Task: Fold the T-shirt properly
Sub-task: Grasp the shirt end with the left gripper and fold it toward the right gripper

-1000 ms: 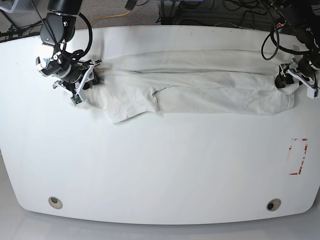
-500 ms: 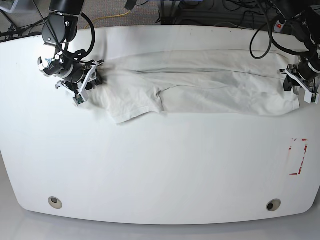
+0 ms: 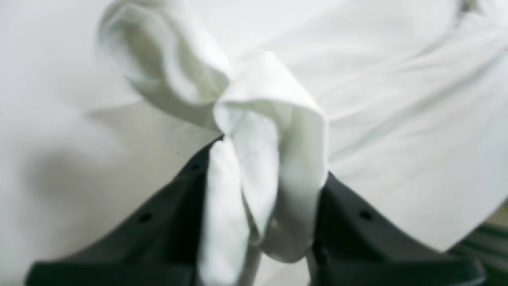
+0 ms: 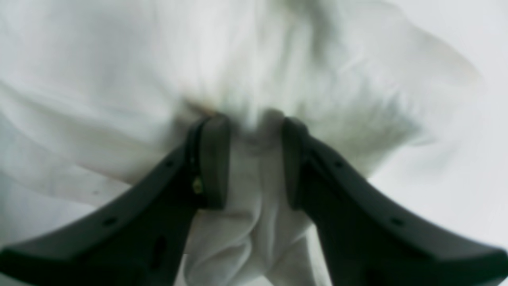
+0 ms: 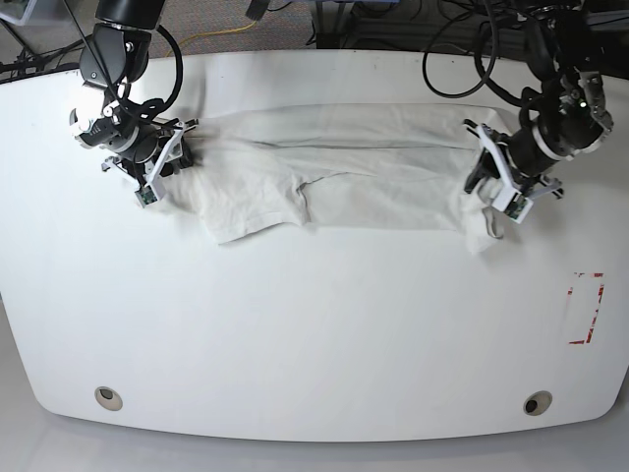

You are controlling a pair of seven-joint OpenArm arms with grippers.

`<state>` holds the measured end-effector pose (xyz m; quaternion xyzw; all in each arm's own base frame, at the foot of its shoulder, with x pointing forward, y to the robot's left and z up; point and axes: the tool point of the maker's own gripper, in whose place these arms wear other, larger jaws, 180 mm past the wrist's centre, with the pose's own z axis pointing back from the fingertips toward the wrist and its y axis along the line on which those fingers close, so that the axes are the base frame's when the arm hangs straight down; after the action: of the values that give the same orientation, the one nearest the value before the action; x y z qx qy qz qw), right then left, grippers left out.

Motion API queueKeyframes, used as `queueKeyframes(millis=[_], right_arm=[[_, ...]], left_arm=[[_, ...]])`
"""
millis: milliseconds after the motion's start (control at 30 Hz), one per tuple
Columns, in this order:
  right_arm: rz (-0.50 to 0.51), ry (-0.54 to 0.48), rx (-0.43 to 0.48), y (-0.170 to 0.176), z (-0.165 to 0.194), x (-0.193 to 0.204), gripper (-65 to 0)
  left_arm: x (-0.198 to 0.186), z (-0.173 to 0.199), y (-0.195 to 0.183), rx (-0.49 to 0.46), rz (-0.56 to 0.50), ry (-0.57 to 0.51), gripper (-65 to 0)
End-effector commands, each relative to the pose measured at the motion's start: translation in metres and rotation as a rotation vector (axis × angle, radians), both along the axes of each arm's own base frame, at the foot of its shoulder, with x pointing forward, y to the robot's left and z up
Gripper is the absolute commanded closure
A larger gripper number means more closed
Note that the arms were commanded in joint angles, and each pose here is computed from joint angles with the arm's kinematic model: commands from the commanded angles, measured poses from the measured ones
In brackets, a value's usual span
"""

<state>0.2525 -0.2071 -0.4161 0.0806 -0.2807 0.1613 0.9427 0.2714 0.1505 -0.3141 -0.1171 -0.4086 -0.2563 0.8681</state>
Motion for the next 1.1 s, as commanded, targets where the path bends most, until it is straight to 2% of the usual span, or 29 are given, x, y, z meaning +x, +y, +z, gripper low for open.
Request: queueKeyframes(millis=[0,200,333,467,533,600,700,800,967,1067], right_arm=[[0.003,-0.038,-0.003,-0.003,0.010,0.008,-20.3],[0.003,-0.038,-0.003,-0.003,0.010,0.008,-20.3],[0.003,-0.038,-0.003,-0.003,0.010,0.008,-20.3],[0.003,-0.038,-0.003,-0.003,0.010,0.008,-20.3],[0.003,-0.038,-0.003,-0.003,0.010,0.008,-20.3],[0.003,-0.038,-0.003,-0.003,0.010,0.008,-20.3],[0.003,-0.040,-0.003,-0.003,0.010,0.009,-20.3],[0.003,-0.040,-0.003,-0.003,0.010,0.009,-20.3],[0.003,-0.040,-0.003,-0.003,0.010,0.009,-20.3],[0.004,-0.043,-0.003,-0.002,0.011,0.010,-20.3]], left_arm=[[0.010,0.016,-0.030,-0.073,-0.056,-0.063,-6.0],[0.015,0.017,-0.089,-0.153,-0.191,-0.059,-6.1],[0.017,0.003,-0.105,-0.214,-0.168,0.009,-6.3],[0.021,-0.006,-0.108,-0.222,-0.164,0.041,-6.7],[0.020,-0.011,-0.112,-0.225,-0.174,0.060,-10.0],[0.019,-0.014,-0.113,-0.226,-0.173,0.071,-16.7],[0.022,-0.013,-0.113,-0.253,-0.122,0.090,-30.0],[0.025,-0.001,-0.137,-0.296,-0.120,0.089,-39.2],[0.003,0.021,-0.187,-0.295,-0.280,0.052,-40.6],[-0.002,0.036,-0.196,-0.300,-0.319,0.011,-40.7]])
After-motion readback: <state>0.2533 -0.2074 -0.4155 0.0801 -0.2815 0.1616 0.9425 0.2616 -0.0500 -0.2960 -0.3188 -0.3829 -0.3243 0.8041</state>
